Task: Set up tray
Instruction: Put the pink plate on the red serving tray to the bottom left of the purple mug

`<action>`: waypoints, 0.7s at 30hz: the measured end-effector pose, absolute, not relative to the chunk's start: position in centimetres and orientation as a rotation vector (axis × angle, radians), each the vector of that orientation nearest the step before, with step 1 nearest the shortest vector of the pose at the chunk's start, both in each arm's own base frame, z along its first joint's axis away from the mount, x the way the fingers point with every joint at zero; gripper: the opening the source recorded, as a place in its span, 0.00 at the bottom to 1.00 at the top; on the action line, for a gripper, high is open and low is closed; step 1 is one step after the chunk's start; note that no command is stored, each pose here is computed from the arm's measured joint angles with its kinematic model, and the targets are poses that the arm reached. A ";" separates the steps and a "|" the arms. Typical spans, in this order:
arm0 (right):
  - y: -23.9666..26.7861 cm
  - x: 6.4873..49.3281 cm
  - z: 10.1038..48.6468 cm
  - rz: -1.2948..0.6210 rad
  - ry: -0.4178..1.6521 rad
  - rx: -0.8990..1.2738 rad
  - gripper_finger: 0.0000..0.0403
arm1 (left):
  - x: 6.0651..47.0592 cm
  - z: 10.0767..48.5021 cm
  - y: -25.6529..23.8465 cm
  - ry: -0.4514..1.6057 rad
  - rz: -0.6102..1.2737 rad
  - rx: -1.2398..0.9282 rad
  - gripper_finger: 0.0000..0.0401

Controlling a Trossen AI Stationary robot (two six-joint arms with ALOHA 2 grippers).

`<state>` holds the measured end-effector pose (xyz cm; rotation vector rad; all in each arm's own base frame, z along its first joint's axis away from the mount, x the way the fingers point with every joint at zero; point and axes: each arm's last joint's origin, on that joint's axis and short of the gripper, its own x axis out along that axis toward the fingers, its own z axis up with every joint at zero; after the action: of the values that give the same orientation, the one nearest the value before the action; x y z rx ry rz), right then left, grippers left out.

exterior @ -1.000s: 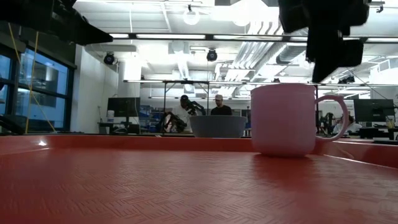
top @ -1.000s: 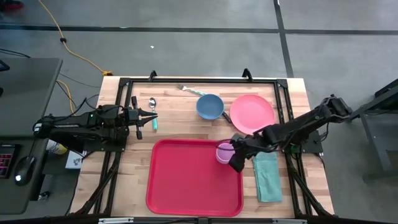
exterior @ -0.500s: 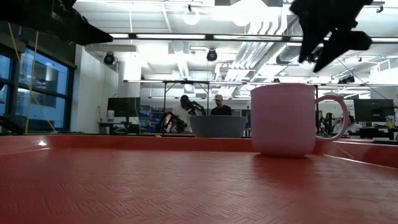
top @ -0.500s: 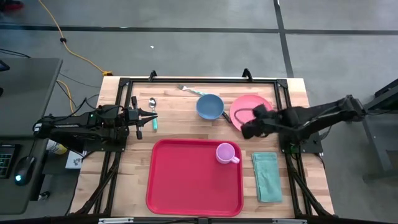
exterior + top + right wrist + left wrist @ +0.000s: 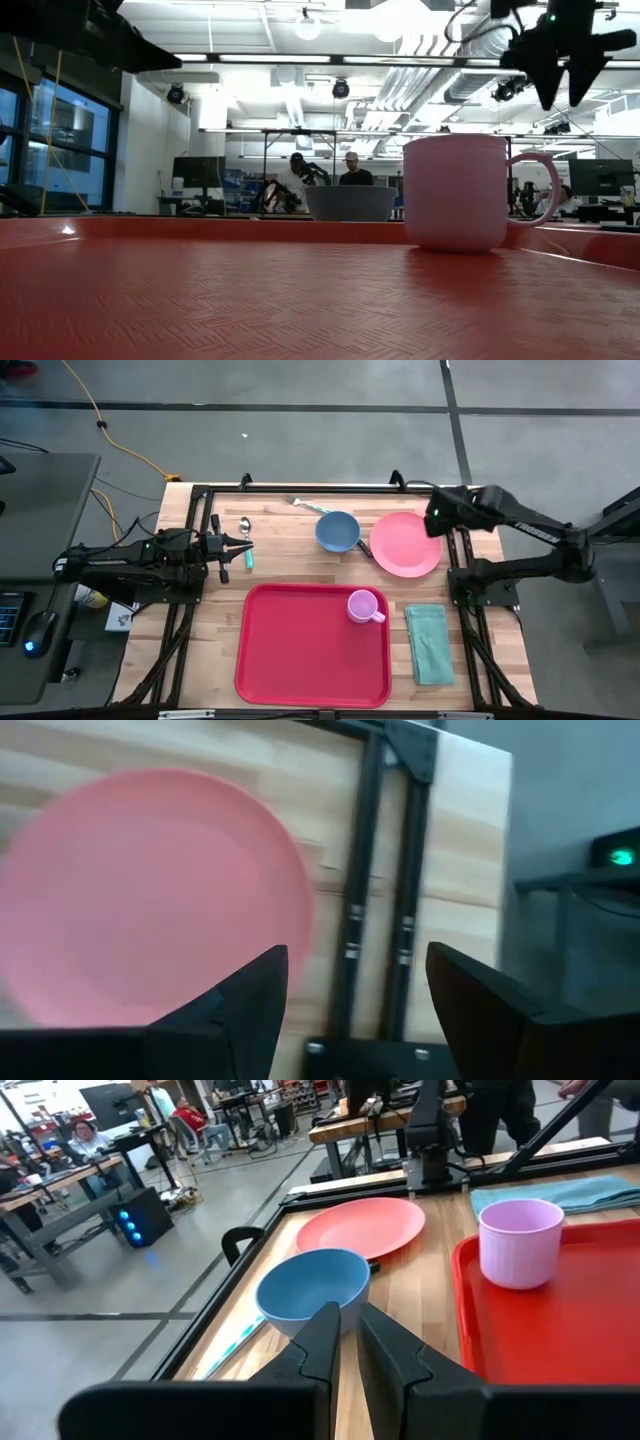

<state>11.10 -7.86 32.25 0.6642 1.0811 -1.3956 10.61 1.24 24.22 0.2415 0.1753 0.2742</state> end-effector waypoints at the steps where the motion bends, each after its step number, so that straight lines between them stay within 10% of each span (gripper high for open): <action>1: -8.4 10.8 32.2 -1.389 1.105 0.670 0.54 | 10.6 24.2 1.3 0.176 0.279 0.242 0.17; 21: -18.0 5.1 29.0 -1.001 1.225 0.986 0.54 | 10.7 24.2 1.3 0.172 0.301 0.217 0.17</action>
<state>5.11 -17.97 29.05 0.9862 1.2248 -1.0013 10.68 1.32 24.25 0.2172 0.1718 0.3012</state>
